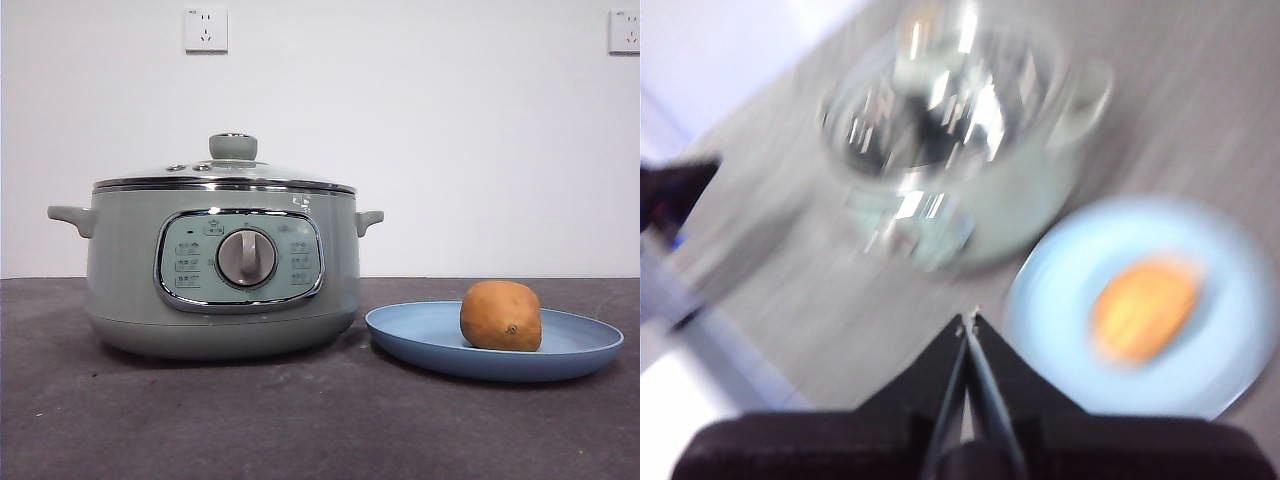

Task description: Take the potato out from the steamer,put the potato on the plate,close the lid

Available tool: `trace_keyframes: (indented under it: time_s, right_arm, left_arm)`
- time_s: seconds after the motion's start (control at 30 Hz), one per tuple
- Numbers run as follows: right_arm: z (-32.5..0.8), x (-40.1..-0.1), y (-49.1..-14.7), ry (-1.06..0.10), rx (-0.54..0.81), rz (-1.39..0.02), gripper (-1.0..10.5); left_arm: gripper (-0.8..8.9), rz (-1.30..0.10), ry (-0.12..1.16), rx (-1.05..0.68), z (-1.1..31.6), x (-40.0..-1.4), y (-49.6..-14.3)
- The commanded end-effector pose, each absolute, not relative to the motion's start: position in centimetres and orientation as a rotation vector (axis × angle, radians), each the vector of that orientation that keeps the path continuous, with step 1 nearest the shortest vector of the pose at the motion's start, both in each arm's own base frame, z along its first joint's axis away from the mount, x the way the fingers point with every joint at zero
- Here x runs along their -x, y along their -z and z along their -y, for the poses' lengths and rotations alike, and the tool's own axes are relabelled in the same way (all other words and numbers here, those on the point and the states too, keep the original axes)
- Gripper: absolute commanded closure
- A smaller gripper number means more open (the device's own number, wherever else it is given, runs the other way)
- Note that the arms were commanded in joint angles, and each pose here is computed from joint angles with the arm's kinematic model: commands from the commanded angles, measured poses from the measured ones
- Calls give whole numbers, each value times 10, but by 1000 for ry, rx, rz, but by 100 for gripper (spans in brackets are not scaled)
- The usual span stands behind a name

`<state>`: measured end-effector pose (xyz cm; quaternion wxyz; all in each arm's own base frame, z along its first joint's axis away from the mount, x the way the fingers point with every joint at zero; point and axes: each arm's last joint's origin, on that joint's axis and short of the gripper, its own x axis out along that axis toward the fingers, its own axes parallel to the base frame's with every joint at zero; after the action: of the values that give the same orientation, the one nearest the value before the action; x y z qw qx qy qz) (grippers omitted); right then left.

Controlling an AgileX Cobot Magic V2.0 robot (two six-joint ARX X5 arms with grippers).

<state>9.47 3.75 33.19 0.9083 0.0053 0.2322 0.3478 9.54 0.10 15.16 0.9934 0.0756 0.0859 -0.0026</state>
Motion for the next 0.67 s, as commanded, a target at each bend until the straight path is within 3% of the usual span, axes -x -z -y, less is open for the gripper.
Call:
trace_keyframes:
  time_s: [0.03,0.17,0.27,0.5,0.67]
  right_arm:
    - [-29,-90,-328,-657,83,-317,946]
    - [-20,-87,-313,-522,118,-118,946]
    - [-17,-89,-287,-482,127,-26,946]
    - [-14,-94,-219,-360,51,-40,946]
    - [-14,-93,-185,-358,24,-78,946]
  left_arm:
    - [817,-186,3,-144,-1,-96,-147]
    - [817,-186,2,-144,-1,-96,-147]
    - [817,-186,2,-144,-1,-96,-147]
    - [817,-186,2,-144,-1,-96,-147]
    - [817,-186,3,-144,-1,-96,-147]
